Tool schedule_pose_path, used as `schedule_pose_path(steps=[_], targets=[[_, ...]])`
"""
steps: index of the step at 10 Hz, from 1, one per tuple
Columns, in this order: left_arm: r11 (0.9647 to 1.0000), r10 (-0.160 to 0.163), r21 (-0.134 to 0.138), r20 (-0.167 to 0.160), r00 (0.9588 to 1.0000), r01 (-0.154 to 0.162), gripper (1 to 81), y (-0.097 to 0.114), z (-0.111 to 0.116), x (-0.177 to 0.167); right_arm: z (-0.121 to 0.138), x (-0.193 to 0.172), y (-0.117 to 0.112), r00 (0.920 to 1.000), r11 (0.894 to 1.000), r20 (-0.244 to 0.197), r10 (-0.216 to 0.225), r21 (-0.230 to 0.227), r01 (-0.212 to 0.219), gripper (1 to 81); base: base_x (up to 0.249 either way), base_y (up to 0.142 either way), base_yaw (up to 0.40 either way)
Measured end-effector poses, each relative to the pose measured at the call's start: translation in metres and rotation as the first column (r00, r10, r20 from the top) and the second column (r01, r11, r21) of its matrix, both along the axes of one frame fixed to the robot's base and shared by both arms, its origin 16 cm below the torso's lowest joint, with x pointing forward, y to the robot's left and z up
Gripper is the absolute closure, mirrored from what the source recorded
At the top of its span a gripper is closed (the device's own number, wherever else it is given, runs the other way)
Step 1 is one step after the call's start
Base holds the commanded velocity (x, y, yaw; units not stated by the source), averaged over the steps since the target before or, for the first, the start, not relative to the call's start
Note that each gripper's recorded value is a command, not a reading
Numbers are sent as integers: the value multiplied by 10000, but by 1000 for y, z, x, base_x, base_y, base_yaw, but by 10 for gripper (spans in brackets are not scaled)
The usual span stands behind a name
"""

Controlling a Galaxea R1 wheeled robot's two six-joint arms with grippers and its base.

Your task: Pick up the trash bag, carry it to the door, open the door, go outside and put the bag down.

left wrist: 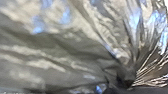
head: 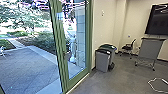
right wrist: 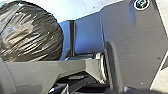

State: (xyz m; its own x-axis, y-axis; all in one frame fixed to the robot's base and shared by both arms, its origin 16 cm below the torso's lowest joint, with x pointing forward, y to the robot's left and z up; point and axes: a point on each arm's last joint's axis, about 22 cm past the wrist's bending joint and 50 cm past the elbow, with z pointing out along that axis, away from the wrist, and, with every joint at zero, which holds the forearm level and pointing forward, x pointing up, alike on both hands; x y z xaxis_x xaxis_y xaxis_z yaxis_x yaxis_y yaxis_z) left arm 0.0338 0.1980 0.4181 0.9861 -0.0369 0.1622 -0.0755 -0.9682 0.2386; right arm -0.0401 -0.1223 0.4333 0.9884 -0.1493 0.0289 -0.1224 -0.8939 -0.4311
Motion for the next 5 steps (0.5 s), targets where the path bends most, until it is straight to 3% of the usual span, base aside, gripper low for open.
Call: schedule_pose_path(steps=[5], targets=[[10000,0,0,0,10000,0,811,0,0,0,0,0,0,10000,10000,4,0,-4,0,10,160,0,0]])
